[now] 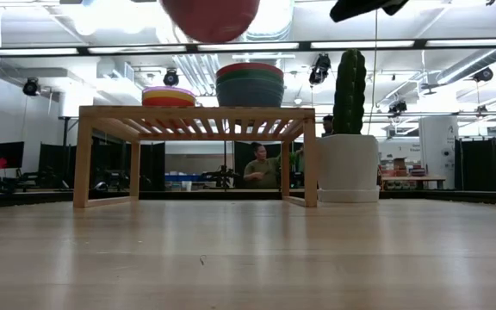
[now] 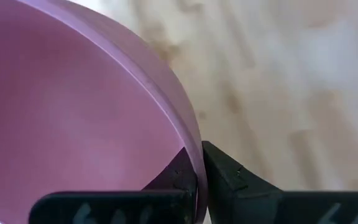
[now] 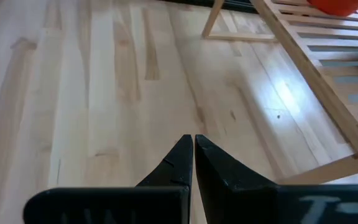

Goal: Place and stack bowls onto a shelf
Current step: Stack the pink bowl on top of the orange bowl on the shelf

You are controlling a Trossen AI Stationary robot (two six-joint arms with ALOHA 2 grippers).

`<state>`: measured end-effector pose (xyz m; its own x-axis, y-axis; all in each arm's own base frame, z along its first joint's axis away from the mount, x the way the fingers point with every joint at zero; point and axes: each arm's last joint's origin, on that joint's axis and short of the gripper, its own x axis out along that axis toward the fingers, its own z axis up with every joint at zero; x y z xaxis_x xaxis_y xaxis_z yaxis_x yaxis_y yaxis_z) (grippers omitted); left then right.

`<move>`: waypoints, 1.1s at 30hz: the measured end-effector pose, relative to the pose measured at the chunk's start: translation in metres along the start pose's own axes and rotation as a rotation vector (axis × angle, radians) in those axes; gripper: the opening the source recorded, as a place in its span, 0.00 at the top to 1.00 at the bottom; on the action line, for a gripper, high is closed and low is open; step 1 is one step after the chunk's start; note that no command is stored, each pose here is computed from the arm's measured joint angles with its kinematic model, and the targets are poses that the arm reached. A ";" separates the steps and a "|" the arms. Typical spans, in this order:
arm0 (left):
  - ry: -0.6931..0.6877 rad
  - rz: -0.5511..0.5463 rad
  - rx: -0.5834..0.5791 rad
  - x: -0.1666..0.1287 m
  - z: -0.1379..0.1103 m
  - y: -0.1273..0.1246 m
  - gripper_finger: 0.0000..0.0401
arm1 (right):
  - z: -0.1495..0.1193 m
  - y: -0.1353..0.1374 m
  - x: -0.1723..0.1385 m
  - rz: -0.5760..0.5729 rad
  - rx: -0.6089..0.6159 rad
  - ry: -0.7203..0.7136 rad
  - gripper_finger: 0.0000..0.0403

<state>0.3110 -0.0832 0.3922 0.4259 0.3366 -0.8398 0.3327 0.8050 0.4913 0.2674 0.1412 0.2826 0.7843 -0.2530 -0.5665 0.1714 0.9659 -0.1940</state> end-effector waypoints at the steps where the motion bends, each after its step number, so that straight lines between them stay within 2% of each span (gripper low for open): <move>1: -0.007 0.016 -0.001 0.000 -0.002 0.014 1.00 | 0.000 0.001 -0.001 0.004 -0.002 -0.001 0.98; 8: -0.049 0.142 -0.056 -0.005 -0.024 0.093 1.00 | -0.001 0.003 -0.002 0.011 -0.007 -0.003 0.98; 16: -0.172 0.161 -0.142 0.003 -0.048 0.151 1.00 | -0.002 0.003 -0.002 0.009 -0.009 0.000 0.98; 23: -0.196 0.133 -0.229 0.024 -0.068 0.182 1.00 | -0.003 0.003 -0.002 0.009 -0.010 0.000 0.98; 33: -0.075 0.121 -0.255 0.068 -0.066 0.193 1.00 | -0.004 0.003 -0.001 0.008 -0.013 0.003 0.98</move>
<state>0.3487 0.1277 0.4149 0.5141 0.4085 -0.7543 0.0573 0.8610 0.5053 0.2650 0.1443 0.2796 0.7840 -0.2455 -0.5702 0.1577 0.9671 -0.1996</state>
